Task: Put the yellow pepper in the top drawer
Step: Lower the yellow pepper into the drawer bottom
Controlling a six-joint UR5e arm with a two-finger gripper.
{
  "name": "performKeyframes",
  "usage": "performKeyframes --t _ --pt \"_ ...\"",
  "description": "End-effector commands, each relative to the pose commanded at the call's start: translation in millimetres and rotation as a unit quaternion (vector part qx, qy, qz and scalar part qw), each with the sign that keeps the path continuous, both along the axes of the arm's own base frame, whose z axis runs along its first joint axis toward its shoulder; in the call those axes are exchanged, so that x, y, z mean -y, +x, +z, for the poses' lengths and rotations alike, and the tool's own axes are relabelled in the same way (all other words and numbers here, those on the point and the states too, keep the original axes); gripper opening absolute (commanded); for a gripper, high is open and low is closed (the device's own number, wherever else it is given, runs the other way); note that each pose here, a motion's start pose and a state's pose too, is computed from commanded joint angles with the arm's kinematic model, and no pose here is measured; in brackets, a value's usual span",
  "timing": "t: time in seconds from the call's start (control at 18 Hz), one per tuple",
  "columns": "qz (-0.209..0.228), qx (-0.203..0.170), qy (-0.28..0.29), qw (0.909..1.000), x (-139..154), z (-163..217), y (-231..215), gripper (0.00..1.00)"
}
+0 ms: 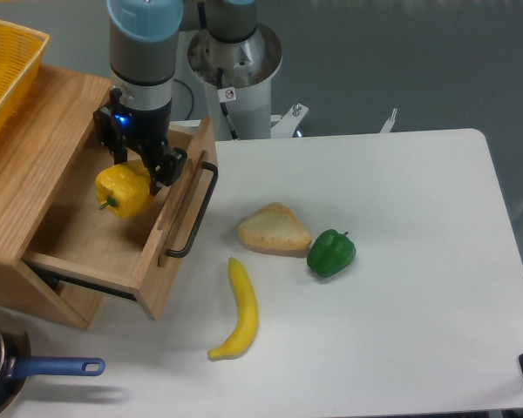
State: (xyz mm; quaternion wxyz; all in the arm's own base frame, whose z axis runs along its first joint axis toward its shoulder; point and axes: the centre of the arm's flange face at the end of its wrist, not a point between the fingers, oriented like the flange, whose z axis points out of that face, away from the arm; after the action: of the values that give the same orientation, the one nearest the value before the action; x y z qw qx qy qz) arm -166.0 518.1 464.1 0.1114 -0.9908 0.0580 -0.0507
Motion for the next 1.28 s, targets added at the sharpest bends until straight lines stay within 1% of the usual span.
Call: performKeyframes --t 0.61,0.89,1.28 --pt "0.004 0.002 -0.008 1.0000 -3 -7 1 0.17" --pt "-0.005 -0.009 -0.024 0.9997 -9 -16 8 0.17" --pt "-0.006 -0.007 -0.027 0.9996 -13 -20 11 0.17"
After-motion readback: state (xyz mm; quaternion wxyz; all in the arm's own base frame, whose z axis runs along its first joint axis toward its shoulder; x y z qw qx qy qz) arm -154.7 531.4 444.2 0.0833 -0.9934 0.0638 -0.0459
